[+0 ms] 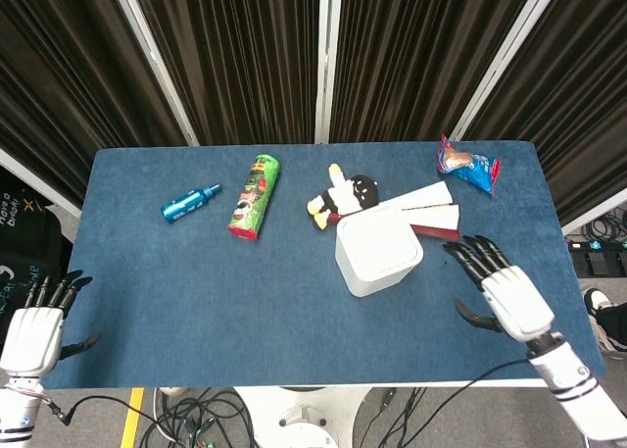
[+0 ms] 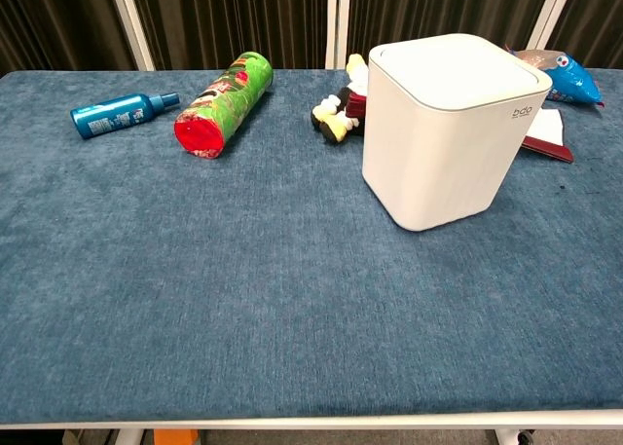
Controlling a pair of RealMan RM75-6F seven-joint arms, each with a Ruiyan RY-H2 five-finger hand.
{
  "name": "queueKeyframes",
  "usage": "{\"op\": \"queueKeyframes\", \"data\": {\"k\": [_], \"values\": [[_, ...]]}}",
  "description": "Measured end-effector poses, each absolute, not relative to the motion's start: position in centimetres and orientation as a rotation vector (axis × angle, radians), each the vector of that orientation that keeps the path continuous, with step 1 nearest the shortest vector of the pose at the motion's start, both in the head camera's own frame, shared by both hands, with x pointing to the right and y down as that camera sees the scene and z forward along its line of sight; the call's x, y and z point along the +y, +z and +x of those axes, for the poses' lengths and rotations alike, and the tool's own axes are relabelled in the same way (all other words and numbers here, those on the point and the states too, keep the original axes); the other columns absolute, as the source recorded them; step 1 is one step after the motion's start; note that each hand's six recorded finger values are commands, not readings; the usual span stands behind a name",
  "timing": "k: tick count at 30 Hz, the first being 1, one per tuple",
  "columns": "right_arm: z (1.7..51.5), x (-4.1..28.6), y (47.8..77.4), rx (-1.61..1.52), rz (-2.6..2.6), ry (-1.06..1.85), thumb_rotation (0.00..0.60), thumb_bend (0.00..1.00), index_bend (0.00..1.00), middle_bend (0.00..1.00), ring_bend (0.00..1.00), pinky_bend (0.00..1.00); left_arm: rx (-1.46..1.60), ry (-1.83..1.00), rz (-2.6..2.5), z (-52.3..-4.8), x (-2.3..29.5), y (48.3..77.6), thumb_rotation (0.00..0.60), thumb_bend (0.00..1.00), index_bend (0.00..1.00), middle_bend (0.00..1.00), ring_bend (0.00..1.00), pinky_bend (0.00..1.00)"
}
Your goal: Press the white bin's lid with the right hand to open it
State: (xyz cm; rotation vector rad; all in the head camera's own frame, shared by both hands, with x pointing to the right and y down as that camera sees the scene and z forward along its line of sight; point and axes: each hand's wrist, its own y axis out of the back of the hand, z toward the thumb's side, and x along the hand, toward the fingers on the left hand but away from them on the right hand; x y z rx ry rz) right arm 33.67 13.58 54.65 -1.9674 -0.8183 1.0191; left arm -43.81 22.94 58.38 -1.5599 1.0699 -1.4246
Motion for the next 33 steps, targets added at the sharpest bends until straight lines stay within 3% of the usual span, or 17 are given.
{"op": "queueKeyframes", "data": {"k": [8,21,28,30,33], "values": [[28.2,10.4,57.4,-0.664,-2.032,1.013,0.600,0.28,0.20,0.19,0.00,0.00,1.077,-1.462,-1.562,-44.6,23.3,59.0,0.600,0.00,0.19,0.13,0.02,0.09],[26.8,11.1,61.5,-0.601,-2.056,1.116,0.600,0.28,0.34,0.33,0.00,0.00,1.077,-1.466,-1.574,-44.9,23.5,59.5,0.600,0.00,0.19,0.13,0.02,0.09],[26.5,11.5,61.9,-0.598,-2.055,1.120,0.600,0.28,0.33,0.30,0.00,0.00,1.083,-1.464,-1.571,-45.0,23.6,59.4,0.600,0.00,0.19,0.13,0.02,0.09],[26.6,11.1,61.3,-0.636,-2.041,1.097,0.600,0.28,0.31,0.28,0.00,0.00,1.086,-1.460,-1.569,-45.0,23.6,59.3,0.600,0.00,0.19,0.13,0.02,0.09],[27.1,10.4,59.8,-0.721,-2.006,1.049,0.600,0.28,0.19,0.20,0.00,0.00,1.090,-1.454,-1.567,-45.0,23.5,59.2,0.600,0.00,0.19,0.13,0.02,0.09]]}}
